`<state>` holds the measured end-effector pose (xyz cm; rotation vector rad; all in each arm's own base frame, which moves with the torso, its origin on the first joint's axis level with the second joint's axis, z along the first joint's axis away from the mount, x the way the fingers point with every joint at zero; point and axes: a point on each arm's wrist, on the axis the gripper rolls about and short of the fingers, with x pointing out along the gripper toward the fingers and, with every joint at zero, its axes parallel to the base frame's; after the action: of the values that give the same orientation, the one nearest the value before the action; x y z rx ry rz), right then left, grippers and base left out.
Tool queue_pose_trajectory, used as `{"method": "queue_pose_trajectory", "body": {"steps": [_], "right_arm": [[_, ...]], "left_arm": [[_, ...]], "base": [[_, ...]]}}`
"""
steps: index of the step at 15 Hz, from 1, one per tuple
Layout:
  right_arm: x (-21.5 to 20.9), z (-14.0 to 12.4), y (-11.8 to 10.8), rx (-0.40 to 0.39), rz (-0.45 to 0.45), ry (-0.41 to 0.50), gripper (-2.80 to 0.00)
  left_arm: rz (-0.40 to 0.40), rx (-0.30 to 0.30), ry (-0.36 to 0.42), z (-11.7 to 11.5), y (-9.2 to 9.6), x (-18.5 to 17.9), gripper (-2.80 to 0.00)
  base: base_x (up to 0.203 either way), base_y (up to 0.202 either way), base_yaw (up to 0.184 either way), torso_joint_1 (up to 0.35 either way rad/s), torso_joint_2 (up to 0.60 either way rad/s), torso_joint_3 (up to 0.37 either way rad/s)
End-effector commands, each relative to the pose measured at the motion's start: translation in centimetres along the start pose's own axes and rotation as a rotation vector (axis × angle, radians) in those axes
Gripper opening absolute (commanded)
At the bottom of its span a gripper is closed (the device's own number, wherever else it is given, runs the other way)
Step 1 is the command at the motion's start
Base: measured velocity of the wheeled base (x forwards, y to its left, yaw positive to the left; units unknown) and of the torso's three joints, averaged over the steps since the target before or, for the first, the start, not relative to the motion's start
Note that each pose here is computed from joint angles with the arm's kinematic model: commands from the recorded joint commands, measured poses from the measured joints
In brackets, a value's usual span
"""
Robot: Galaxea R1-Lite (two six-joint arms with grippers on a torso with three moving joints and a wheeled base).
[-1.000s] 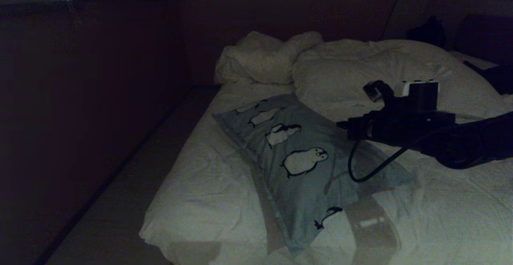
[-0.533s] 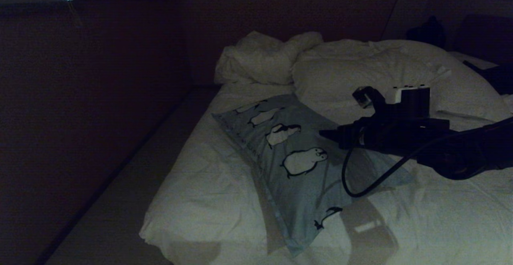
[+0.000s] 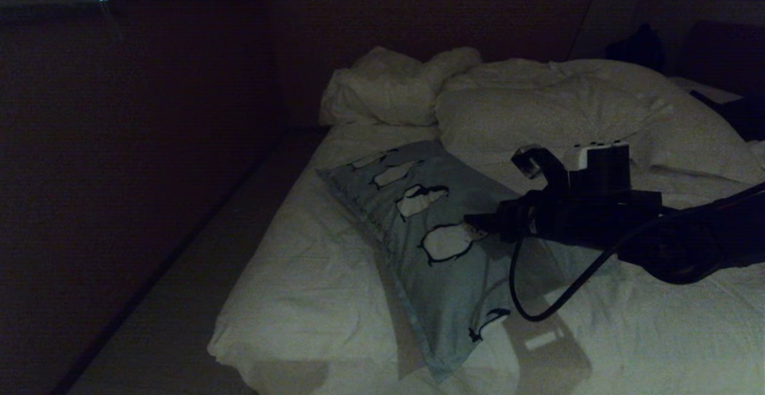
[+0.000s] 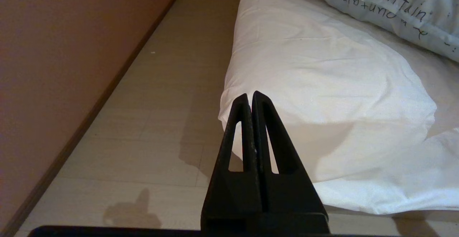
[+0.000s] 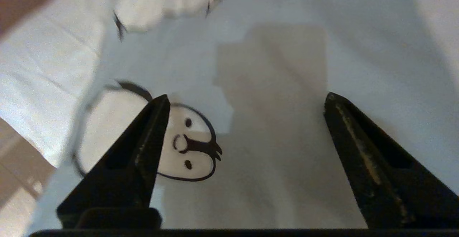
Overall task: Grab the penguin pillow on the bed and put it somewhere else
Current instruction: Pick up the pillow
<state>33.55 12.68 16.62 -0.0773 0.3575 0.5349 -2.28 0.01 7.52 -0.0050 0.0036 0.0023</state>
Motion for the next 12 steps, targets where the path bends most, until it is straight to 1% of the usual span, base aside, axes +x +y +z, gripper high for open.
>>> {"method": "queue_pose_trajectory", "body": {"steps": [1, 4, 6, 8, 10, 12], "right_arm": [[2.2, -2.1, -0.2, -0.021, -0.017, 0.063, 0.0], [4.7, -4.5, -0.3, -0.053, -0.038, 0.114, 0.0], [5.8, -5.7, -0.3, -0.057, -0.041, 0.148, 0.0], [6.6, -6.6, -0.2, -0.059, -0.061, 0.175, 0.0], [7.2, -7.5, 0.0, -0.06, -0.054, 0.2, 0.0], [7.5, -7.7, 0.0, -0.059, -0.053, 0.204, 0.0]], "left_arm": [[0.001, -0.001, 0.001, 0.0, 0.0, 0.0, -2.8], [0.001, 0.0, 0.001, 0.0, 0.0, 0.0, -2.8], [0.001, 0.0, 0.001, 0.0, 0.0, 0.0, -2.8], [0.001, 0.0, 0.001, 0.0, 0.0, 0.0, -2.8], [0.001, -0.001, 0.001, 0.0, 0.0, 0.0, -2.8], [0.001, -0.001, 0.001, 0.0, 0.0, 0.0, -2.8]], "base": [[0.0, 0.0, 0.0, 0.0, 0.0, 0.0], [0.0, 0.0, 0.0, 0.0, 0.0, 0.0], [0.0, 0.0, 0.0, 0.0, 0.0, 0.0], [0.0, 0.0, 0.0, 0.0, 0.0, 0.0], [0.0, 0.0, 0.0, 0.0, 0.0, 0.0], [0.0, 0.0, 0.0, 0.0, 0.0, 0.0]]}}
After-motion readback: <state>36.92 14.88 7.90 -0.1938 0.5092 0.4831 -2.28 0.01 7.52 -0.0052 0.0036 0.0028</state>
